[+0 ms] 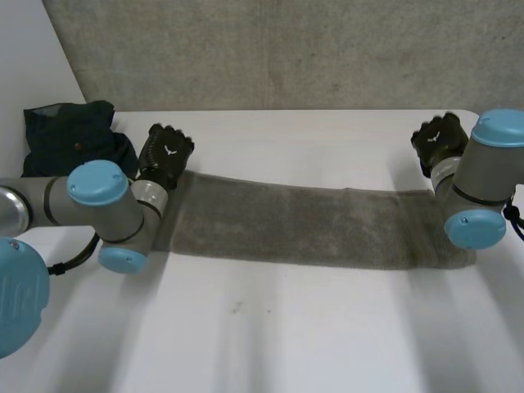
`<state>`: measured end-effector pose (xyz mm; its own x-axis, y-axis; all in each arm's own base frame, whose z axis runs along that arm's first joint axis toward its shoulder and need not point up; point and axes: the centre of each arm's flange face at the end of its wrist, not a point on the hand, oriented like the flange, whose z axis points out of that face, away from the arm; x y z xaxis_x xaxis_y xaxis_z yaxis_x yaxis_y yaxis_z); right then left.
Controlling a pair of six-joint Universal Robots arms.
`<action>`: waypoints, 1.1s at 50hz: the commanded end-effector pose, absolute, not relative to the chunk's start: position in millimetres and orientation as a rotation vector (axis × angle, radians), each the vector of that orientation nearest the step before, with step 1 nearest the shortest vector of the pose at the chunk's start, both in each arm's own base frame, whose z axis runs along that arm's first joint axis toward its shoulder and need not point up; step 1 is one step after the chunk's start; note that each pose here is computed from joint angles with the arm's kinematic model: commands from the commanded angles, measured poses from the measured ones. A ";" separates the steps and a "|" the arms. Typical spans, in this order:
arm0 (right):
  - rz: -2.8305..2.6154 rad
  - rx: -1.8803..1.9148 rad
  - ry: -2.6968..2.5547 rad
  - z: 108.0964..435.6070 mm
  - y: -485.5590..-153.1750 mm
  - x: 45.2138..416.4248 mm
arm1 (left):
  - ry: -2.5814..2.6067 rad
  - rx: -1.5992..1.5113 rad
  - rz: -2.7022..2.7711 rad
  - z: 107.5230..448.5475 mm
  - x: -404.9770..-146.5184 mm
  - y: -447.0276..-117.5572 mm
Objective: Fold the laundry.
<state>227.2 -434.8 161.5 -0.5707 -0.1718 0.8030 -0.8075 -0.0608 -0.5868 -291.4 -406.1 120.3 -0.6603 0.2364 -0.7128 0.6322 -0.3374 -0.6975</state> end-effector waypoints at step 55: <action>1.569 0.816 -2.410 124.8 -351.1 118.5 | 2.440 1.078 -2.162 190.5 -257.8 -277.7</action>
<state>138.6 -344.1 120.3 -0.8209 -0.4045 0.4030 -0.5307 0.2798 -0.8001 -257.9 -278.1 189.3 -0.7645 0.6184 -0.1823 0.2564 0.0323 -0.9660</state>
